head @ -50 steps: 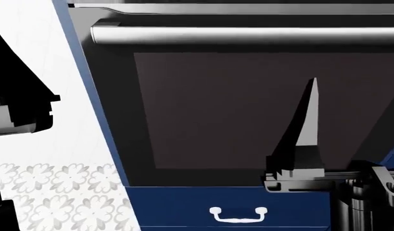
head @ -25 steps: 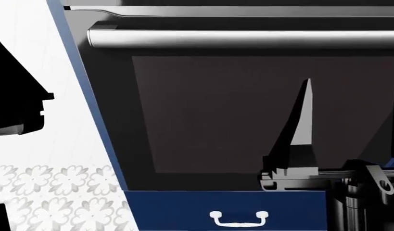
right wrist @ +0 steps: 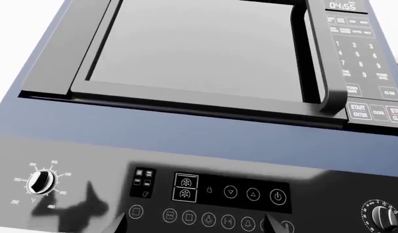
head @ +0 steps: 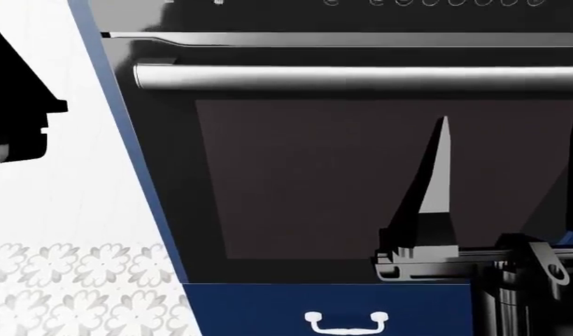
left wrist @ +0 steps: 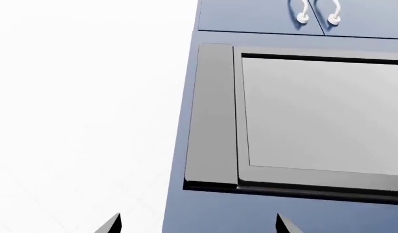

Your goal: Preheat the oven by turning the temperature knob.

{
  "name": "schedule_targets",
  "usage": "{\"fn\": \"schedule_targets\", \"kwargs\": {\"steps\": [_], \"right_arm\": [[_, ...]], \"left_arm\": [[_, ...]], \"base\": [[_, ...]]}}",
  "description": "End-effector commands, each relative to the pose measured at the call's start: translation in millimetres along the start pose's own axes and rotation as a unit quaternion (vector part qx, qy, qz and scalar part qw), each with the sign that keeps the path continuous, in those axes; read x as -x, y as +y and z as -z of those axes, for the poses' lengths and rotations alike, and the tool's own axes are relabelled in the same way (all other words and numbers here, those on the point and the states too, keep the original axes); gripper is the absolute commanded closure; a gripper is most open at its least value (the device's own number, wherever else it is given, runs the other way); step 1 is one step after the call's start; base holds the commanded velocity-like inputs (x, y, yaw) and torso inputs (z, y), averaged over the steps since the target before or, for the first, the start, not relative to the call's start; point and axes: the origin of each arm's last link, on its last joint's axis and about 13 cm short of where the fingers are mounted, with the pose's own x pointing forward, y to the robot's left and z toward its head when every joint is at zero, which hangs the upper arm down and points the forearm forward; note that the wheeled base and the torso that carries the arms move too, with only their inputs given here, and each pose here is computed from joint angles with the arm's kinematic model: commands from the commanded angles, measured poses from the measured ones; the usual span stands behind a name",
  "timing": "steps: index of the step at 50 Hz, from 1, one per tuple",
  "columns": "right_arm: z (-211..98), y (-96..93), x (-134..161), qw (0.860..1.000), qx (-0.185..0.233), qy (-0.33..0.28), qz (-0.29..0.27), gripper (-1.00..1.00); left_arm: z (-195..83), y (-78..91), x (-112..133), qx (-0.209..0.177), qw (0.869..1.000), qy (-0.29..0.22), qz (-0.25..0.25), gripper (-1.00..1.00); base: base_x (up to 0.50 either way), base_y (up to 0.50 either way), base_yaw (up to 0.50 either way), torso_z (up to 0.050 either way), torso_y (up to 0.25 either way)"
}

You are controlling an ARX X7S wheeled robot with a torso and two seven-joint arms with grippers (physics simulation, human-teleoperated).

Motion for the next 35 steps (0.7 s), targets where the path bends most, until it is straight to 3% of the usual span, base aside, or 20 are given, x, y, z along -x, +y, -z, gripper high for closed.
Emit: {"fn": "schedule_targets", "kwargs": {"steps": [1,15,20,24,35], "right_arm": [[-0.2,0.4,1.0,1.000,0.000,0.000,-0.001,-1.00],[-0.4,0.9,1.0,1.000,0.000,-0.001,-0.001,-1.00],[-0.4,1.9,1.3,1.000,0.001,0.000,-0.003,-1.00],[-0.3,2.4,1.5,1.000,0.001,0.001,-0.004,-1.00],[0.0,2.1,0.8,1.000,0.002,0.002,-0.005,-1.00]], "left_arm": [[0.0,-0.6,-1.2,-0.006,1.000,0.012,0.004,-1.00],[5.8,-1.8,-6.0,-0.013,0.999,0.032,0.013,-1.00],[13.3,-2.3,-10.3,-0.021,0.997,0.072,0.010,-1.00],[19.4,-4.7,-12.9,-0.028,0.992,0.119,0.010,-1.00],[19.3,-11.4,-28.0,-0.041,0.986,0.158,0.013,-1.00]], "base": [[0.00,0.00,0.00,0.050,0.000],[0.00,0.00,0.00,0.050,0.000],[0.00,0.00,0.00,0.047,0.000],[0.00,0.00,0.00,0.015,0.000],[0.00,0.00,0.00,0.000,0.000]]}}
